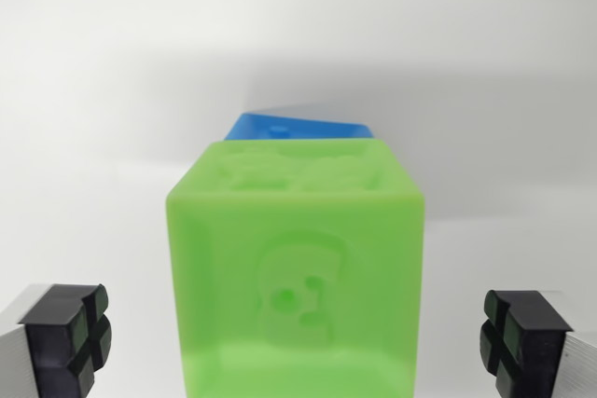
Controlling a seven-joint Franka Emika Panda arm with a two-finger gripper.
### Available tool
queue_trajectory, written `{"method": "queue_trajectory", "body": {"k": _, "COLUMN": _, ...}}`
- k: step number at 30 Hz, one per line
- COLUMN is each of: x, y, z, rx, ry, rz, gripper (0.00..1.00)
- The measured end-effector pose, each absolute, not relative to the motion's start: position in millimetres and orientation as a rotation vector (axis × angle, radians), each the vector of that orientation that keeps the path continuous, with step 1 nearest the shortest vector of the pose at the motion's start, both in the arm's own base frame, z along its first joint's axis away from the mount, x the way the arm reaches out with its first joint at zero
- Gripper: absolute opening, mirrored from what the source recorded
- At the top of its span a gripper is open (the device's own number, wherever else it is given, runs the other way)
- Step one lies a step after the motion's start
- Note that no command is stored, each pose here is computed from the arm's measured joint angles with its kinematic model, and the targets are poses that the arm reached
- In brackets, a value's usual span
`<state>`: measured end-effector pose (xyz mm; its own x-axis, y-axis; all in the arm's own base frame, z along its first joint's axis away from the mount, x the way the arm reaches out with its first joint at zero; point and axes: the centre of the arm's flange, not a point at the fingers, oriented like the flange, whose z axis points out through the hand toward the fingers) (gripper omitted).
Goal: Stack cube
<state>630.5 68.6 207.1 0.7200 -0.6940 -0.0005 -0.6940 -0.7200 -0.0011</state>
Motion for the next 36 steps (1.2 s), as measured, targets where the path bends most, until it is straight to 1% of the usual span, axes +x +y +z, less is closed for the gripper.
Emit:
{"method": "queue_trajectory", "body": {"k": 21, "x": 630, "y": 69, "z": 284, "rx": -2.914, "ry": 1.176, "rz": -0.004, "gripper": 1.0}}
{"method": "queue_trajectory", "body": {"k": 30, "x": 630, "y": 69, "z": 326, "rx": -2.915, "ry": 1.175, "rz": -0.006, "gripper": 1.0}}
{"method": "queue_trajectory", "body": {"k": 33, "x": 630, "y": 68, "z": 337, "rx": -2.915, "ry": 1.175, "rz": -0.005, "gripper": 1.0}}
{"method": "queue_trajectory", "body": {"k": 36, "x": 630, "y": 68, "z": 350, "rx": -2.915, "ry": 1.175, "rz": -0.007, "gripper": 1.0}}
